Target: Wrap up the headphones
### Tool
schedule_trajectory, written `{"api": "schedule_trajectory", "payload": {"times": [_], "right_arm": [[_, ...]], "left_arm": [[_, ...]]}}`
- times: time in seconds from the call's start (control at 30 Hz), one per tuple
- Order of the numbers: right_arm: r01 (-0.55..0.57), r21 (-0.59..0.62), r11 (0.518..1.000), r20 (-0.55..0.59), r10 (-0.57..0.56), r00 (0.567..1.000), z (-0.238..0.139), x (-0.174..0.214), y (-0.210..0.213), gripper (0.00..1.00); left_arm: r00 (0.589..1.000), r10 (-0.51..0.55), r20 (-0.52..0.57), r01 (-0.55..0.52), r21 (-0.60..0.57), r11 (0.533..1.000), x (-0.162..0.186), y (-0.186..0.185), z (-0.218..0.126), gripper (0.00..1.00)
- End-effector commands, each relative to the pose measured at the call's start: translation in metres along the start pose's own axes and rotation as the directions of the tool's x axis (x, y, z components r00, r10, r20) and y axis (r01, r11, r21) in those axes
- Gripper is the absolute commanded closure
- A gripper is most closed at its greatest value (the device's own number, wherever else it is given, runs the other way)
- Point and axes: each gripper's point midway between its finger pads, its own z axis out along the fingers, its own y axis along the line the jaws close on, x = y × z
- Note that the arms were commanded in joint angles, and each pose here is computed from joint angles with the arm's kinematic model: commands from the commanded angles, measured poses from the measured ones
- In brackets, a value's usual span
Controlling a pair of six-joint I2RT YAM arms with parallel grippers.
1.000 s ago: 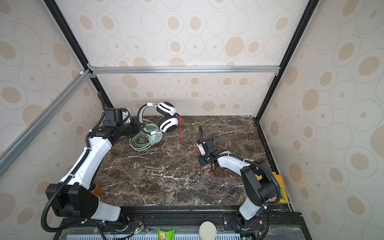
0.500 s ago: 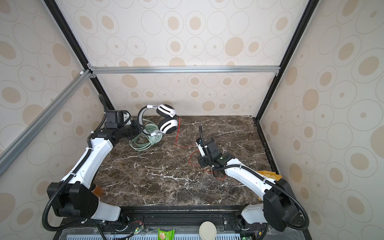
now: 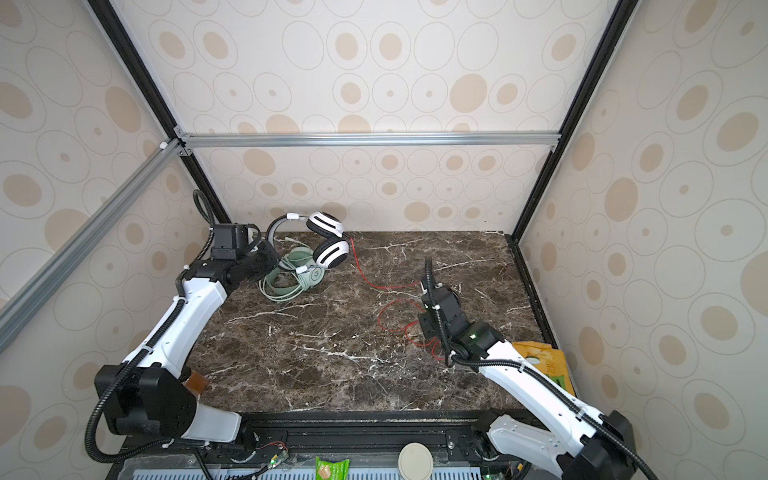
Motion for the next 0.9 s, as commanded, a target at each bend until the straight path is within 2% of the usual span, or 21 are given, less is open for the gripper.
{"api": "schedule_trajectory", "payload": {"times": [0.0, 0.17, 0.3, 0.47, 0.57, 0.7, 0.8, 0.87], "right_arm": [[-0.053, 0.038, 0.998, 0.024, 0.052, 0.998, -0.014, 0.004, -0.014, 0.98], [-0.091, 0.031, 0.995, 0.049, 0.089, 0.995, -0.031, 0.003, -0.023, 0.98], [-0.125, 0.045, 0.991, 0.076, 0.121, 0.99, -0.048, 0.0, -0.034, 0.98], [-0.152, 0.024, 0.988, 0.114, 0.149, 0.982, -0.064, -0.005, -0.041, 0.99], [-0.125, -0.044, 0.991, 0.102, 0.129, 0.986, -0.066, -0.009, -0.03, 0.99], [-0.036, -0.251, 0.967, 0.063, 0.053, 0.997, -0.065, -0.014, 0.011, 1.0], [0.023, -0.34, 0.94, 0.083, 0.006, 0.996, -0.069, -0.021, 0.034, 1.0], [0.066, -0.373, 0.925, 0.105, -0.029, 0.994, -0.073, -0.028, 0.044, 1.0]], "left_arm": [[0.993, 0.009, 0.119, -0.014, 0.046, 0.999, -0.035, -0.021, -0.025, 0.98], [0.987, -0.011, 0.16, 0.008, 0.014, 1.0, -0.045, -0.011, -0.034, 1.0], [0.977, -0.062, 0.205, 0.071, -0.035, 0.997, -0.056, 0.009, -0.044, 1.0], [0.972, -0.096, 0.217, 0.103, -0.022, 0.994, -0.065, 0.02, -0.047, 1.0], [0.978, -0.099, 0.184, 0.098, 0.015, 0.995, -0.059, 0.015, -0.039, 1.0], [0.987, -0.081, 0.136, 0.08, 0.015, 0.997, -0.048, 0.009, -0.023, 1.0], [0.995, -0.015, 0.097, 0.013, 0.012, 1.0, -0.035, -0.006, -0.012, 1.0], [0.995, 0.048, 0.092, -0.045, -0.03, 0.999, -0.026, -0.015, -0.009, 1.0]]}}
